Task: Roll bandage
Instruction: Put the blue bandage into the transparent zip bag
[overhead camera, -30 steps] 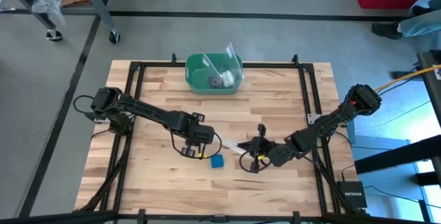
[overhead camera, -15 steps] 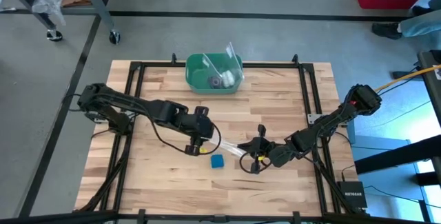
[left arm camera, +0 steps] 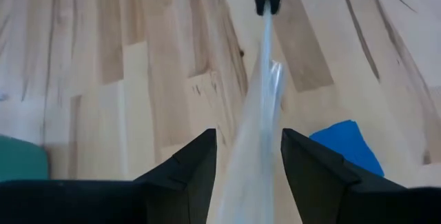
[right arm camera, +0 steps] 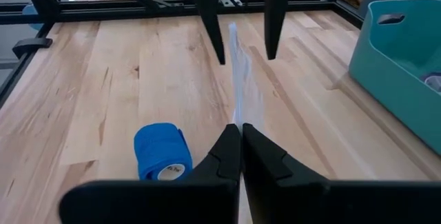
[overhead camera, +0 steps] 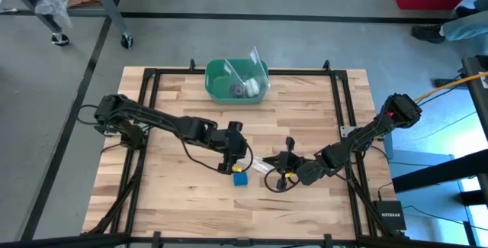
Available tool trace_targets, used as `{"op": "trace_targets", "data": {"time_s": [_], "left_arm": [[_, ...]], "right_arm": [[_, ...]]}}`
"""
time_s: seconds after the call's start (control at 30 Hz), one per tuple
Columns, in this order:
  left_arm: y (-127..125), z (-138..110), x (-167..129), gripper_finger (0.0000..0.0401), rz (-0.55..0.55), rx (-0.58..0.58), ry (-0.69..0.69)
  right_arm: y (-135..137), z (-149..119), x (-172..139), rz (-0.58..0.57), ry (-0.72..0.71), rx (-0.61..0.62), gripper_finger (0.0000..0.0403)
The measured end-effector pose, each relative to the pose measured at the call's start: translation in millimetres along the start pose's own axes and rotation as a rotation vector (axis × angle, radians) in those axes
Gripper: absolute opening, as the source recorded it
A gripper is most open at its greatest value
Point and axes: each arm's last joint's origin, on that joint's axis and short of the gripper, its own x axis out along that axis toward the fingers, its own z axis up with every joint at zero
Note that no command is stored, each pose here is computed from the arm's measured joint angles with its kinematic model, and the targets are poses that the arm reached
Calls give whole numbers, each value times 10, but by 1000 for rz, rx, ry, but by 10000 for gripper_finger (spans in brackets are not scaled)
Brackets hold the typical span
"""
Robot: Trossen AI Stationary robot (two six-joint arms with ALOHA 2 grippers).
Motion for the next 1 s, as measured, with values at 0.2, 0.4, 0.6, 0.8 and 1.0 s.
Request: {"op": "trace_targets", "data": {"time_s": [0.2, 0.4, 0.6, 0.8, 1.0], "left_arm": [[48, 42, -50, 155, 25, -10, -21], [82, 76, -75, 155, 37, -21, -50], [49, 44, -1, 155, 23, -28, -33], [46, 34, 2, 155, 18, -39, -25], [63, 27, 4, 155, 21, -36, -20]], "right_arm": [[0, 1, 0, 0, -1, 1, 9], [0, 1, 0, 1, 0, 1, 9], [0, -1, 0, 1, 0, 1, 9], [0, -2, 1, 1, 1, 1, 9], [0, -3, 1, 1, 1, 1, 9]]}}
